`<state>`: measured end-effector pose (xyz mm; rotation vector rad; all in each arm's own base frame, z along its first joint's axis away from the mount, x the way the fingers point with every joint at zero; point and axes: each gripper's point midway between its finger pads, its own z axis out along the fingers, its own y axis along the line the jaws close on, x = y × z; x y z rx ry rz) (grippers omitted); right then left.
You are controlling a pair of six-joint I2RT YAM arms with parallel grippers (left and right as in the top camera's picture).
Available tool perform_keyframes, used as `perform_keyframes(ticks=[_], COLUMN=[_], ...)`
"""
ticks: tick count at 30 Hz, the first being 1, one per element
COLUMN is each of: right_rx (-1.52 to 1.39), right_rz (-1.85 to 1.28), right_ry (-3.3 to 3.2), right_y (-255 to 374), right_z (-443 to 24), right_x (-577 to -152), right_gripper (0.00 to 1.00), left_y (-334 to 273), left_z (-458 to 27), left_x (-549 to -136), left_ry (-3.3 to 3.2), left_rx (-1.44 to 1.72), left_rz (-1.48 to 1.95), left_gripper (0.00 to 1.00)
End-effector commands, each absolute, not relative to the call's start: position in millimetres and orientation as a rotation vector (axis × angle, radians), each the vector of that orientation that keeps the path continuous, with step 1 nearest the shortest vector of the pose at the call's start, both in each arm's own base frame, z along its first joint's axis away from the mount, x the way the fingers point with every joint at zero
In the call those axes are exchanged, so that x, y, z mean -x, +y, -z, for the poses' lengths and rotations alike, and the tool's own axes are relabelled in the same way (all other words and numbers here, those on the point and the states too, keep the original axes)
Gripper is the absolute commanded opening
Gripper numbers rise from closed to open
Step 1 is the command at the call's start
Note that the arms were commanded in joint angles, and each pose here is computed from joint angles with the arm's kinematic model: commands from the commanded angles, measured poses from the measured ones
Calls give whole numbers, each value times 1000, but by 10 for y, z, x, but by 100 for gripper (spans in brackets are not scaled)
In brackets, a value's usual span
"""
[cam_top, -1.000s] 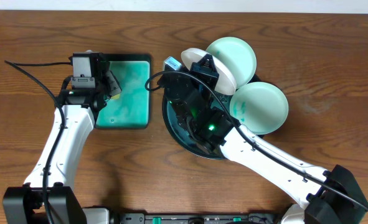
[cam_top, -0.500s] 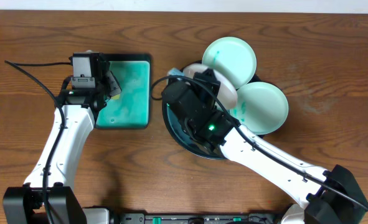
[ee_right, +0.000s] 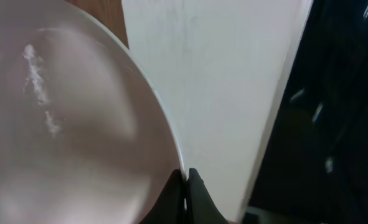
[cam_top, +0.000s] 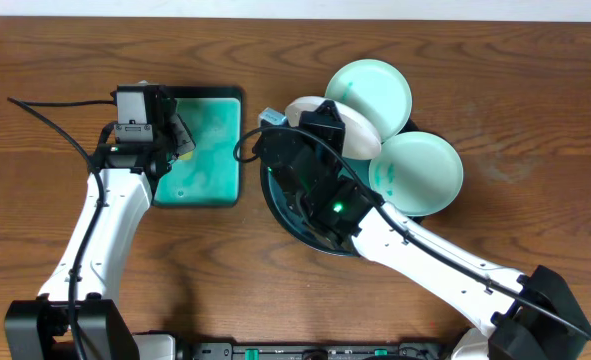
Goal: Clean dirty plates on tray and stack at the side
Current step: 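Carry the white plate right and set it on the table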
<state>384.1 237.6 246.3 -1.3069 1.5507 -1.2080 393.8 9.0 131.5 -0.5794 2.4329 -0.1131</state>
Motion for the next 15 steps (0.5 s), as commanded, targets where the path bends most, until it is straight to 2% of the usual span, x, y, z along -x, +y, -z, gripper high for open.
perform_keyframes(ticks=[1,9,15], right_rx=[1367,1358,1178], right_rz=[1294,1281,1175], right_ry=[1495,1495,1626], right_y=[2370,2397,2242], right_z=[-2579,-2581,-2524], right_x=[-3805,-3790,-3866], right_gripper=[1,1,1], left_y=[120,120,120], left_z=[-1258,-1258,-1257], left_x=[-3918,-3918,-3919], left_ry=[2449,2449,2449], left_rx=[569,569,569], left_rz=[94,94,94], left_gripper=[7,7,7])
